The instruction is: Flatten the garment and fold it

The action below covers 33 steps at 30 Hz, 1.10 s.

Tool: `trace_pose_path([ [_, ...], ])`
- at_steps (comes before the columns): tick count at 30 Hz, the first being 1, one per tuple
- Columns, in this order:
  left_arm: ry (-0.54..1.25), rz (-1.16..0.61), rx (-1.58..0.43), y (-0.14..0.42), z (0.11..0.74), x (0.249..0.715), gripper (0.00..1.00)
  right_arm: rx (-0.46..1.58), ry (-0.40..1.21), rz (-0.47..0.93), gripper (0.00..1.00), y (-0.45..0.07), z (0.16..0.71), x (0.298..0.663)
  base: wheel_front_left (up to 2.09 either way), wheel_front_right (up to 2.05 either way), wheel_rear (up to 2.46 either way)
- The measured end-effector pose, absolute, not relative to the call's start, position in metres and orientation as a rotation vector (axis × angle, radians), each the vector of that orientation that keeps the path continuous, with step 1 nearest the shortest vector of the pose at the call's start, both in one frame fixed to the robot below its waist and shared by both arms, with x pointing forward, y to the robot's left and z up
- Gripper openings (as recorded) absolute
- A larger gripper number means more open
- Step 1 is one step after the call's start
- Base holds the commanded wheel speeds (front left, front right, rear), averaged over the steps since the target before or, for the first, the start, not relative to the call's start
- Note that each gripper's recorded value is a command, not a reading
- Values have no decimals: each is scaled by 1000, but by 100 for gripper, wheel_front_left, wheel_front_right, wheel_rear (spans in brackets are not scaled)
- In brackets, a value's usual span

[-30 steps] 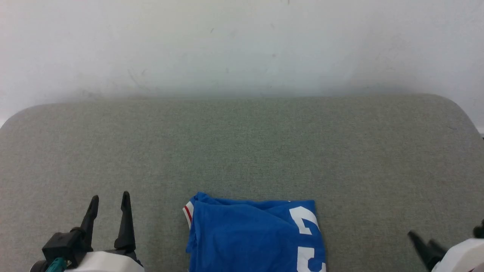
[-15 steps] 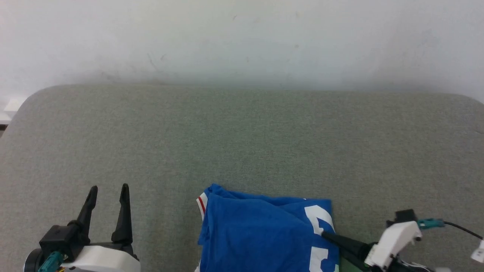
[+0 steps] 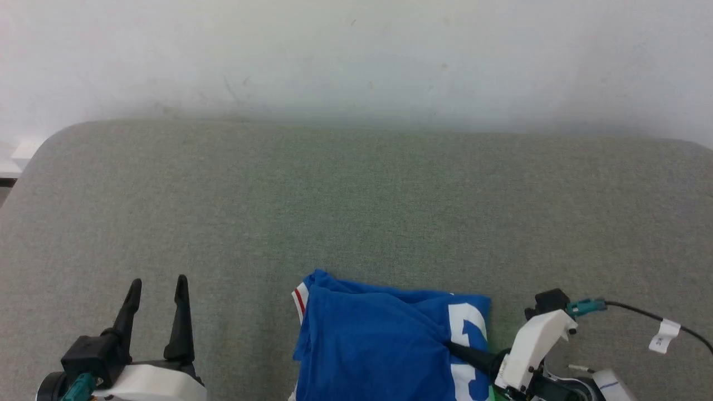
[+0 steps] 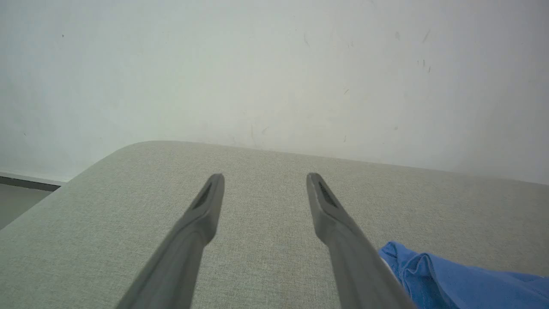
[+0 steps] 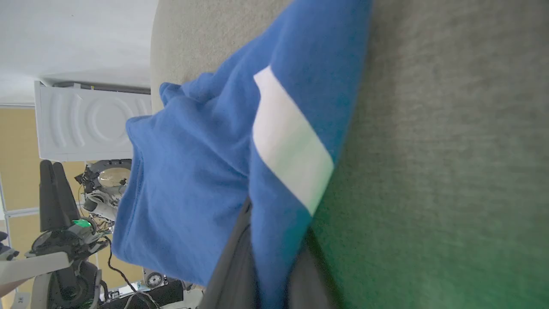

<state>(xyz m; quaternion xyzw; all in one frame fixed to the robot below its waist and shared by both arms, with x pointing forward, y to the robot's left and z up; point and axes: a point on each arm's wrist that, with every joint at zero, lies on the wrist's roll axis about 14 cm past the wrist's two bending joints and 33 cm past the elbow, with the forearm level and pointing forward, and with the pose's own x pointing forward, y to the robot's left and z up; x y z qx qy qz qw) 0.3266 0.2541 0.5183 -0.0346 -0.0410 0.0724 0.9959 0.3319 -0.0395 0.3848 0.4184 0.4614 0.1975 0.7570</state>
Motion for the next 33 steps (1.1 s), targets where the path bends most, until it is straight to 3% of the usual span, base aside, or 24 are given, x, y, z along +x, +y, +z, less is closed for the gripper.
trace_pose_path([
  [8,-90,103,-42,241,520,333,100,497,821,467,0,-77,406,345,0,0,0],
  [16,-120,-11,-79,198,530,354,100,97,785,304,0,-176,413,347,0,0,0],
  [33,-161,-386,-128,81,527,458,100,-82,645,-251,0,-388,433,371,0,0,0],
])
